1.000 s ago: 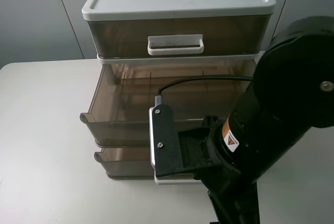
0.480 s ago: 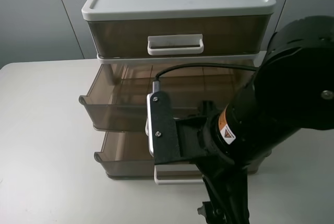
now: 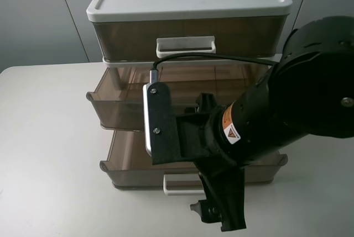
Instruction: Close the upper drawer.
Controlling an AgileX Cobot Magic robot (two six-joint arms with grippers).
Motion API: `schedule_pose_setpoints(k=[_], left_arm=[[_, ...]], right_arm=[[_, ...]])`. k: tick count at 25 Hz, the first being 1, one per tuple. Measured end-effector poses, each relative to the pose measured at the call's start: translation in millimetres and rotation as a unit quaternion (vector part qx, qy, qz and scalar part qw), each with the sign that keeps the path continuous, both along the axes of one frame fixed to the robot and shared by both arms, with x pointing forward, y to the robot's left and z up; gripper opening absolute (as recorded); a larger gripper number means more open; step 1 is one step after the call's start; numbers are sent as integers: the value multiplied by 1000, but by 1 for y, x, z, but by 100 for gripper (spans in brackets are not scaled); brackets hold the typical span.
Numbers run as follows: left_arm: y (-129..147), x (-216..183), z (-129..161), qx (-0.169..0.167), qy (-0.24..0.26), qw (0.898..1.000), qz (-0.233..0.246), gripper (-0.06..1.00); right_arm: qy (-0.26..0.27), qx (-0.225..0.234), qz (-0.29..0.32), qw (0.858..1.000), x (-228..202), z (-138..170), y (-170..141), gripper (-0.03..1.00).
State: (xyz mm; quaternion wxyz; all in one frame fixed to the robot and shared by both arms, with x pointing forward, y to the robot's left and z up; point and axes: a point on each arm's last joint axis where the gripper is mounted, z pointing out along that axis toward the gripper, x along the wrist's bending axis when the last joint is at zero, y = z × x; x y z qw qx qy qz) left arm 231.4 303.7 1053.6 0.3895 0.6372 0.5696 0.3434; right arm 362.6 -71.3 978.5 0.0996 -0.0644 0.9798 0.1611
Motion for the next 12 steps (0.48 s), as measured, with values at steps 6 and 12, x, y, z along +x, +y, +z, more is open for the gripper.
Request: schedule_pose_setpoints(k=[6, 12], left_arm=[[0, 0, 0, 0, 0, 1000, 0, 74], [0, 0, 0, 0, 0, 1000, 0, 74]], right_arm=[[-7, -3, -3, 1000, 5, -1, -2, 70], [-19, -7, -2, 1000, 12, -5, -2, 70]])
